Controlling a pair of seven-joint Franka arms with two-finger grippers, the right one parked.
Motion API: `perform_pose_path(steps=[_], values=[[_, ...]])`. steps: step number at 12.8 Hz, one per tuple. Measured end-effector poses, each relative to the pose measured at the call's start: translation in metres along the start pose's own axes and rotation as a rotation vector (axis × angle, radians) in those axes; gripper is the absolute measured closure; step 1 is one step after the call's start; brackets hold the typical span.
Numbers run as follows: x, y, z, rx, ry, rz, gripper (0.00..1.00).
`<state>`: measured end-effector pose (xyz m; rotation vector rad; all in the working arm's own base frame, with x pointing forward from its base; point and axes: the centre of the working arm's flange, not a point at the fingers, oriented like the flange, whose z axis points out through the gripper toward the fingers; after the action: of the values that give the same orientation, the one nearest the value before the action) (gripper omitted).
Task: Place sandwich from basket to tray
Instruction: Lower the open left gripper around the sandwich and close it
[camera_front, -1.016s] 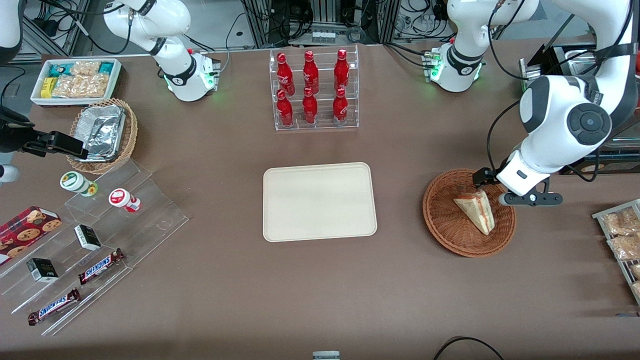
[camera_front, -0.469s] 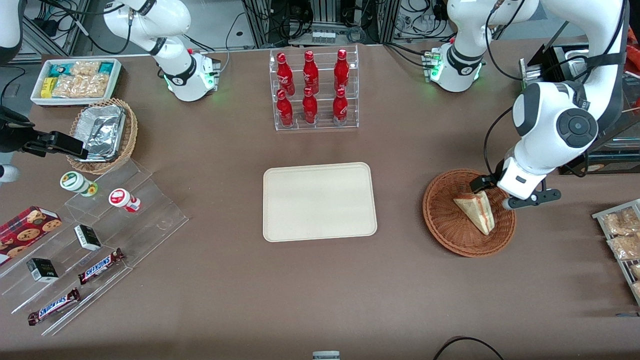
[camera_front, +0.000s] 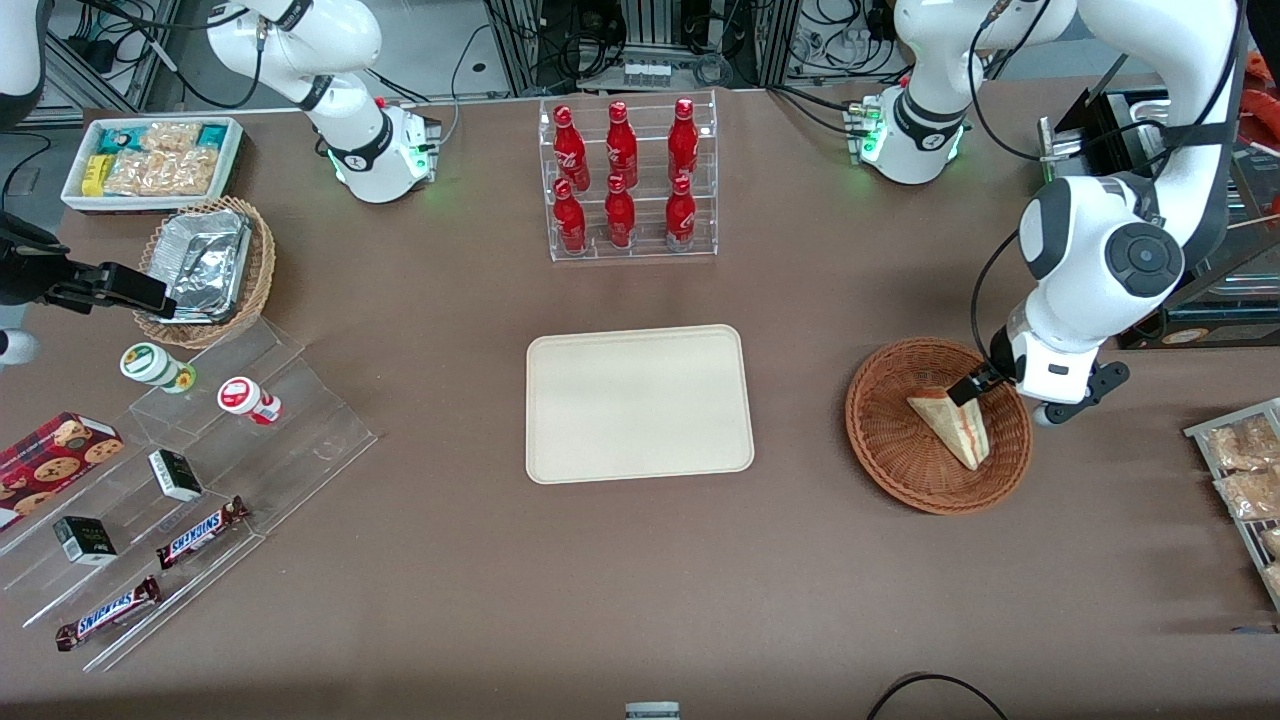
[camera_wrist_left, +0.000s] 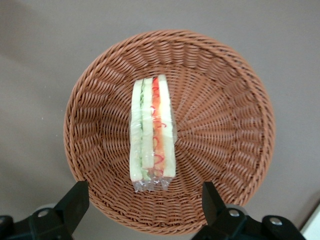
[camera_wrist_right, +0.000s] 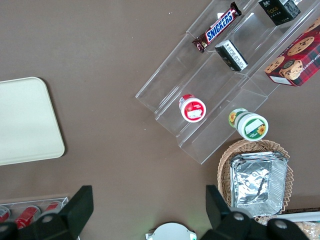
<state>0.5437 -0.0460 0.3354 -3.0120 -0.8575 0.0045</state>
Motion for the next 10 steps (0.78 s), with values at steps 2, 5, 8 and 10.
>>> perform_pose_path(steps=[2,5,8,10], values=[[0.002,0.000,0.012,0.001,-0.005,-0.015,0.00],[0.006,-0.001,0.031,0.002,-0.010,-0.024,0.00],[0.009,0.001,0.050,-0.004,-0.007,-0.029,0.00],[0.009,0.001,0.062,-0.003,-0.024,-0.040,0.00]])
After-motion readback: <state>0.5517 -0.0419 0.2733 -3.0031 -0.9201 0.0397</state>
